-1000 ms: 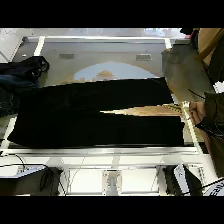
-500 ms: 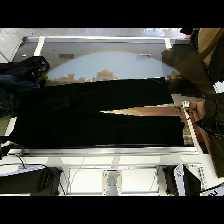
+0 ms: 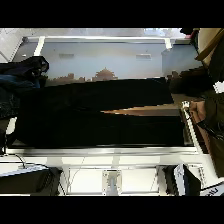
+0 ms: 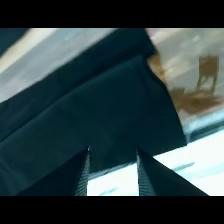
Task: Fold the clothes and pants, and hang the long-sleeved shirts on hangers.
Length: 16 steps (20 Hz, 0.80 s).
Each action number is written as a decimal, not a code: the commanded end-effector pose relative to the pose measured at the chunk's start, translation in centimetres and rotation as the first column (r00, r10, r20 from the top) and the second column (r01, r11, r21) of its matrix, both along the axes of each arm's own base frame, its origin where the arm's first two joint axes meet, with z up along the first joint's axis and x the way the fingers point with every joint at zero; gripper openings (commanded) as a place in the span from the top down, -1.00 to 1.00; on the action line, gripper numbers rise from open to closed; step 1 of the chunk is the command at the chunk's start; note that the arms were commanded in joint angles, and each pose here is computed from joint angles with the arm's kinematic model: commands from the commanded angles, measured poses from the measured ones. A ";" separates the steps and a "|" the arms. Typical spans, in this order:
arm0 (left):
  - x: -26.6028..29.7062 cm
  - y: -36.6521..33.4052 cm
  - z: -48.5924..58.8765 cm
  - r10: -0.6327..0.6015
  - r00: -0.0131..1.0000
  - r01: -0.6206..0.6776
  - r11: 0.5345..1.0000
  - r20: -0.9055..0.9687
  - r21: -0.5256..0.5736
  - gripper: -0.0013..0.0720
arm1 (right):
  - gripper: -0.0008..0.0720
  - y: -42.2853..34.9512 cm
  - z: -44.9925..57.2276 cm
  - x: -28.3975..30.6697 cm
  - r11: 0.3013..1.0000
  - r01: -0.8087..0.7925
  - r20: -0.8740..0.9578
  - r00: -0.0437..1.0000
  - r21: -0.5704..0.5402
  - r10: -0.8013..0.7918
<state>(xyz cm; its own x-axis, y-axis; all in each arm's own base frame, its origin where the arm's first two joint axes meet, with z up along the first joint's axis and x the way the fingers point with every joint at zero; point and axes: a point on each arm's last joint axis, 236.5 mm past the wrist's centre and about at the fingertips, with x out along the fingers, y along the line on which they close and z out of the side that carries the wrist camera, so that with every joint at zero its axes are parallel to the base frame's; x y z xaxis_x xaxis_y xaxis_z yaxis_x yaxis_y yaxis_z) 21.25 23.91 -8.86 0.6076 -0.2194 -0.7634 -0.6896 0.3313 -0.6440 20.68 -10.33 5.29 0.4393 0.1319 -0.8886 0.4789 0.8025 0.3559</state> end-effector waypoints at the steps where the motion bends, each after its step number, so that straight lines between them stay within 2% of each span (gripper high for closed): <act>1: 0.2 0.3 0.7 -0.004 1.000 0.004 1.000 0.006 0.031 0.92 | 0.03 -0.3 -3.4 -1.4 0.984 0.084 -0.088 0.994 0.154 -0.071; 3: 0.2 0.4 1.2 -0.005 1.000 0.004 0.999 0.011 0.049 0.93 | -0.39 0.2 -6.6 -2.1 0.951 0.140 -0.150 0.984 0.277 -0.101; 5: 0.2 0.5 1.8 -0.005 1.000 0.004 0.998 0.015 0.067 0.93 | -0.40 0.2 -9.5 -2.4 0.941 0.139 -0.179 0.980 0.307 -0.086; 9: 0.1 0.6 2.0 -0.023 1.000 0.021 0.996 0.015 0.090 0.93 | -0.35 -0.4 -14.0 -5.1 0.955 0.139 -0.293 0.954 0.264 -0.058; 11: -0.1 0.5 1.8 -0.030 1.000 0.029 0.995 0.004 0.092 0.93 | -0.26 -1.2 -14.9 -5.5 0.951 0.171 -0.303 0.949 0.256 -0.089; 16: -0.4 0.5 1.6 -0.039 0.999 0.040 0.995 -0.012 0.095 0.93 | -0.24 -2.3 -15.5 -5.1 0.909 0.270 -0.267 0.945 0.318 -0.188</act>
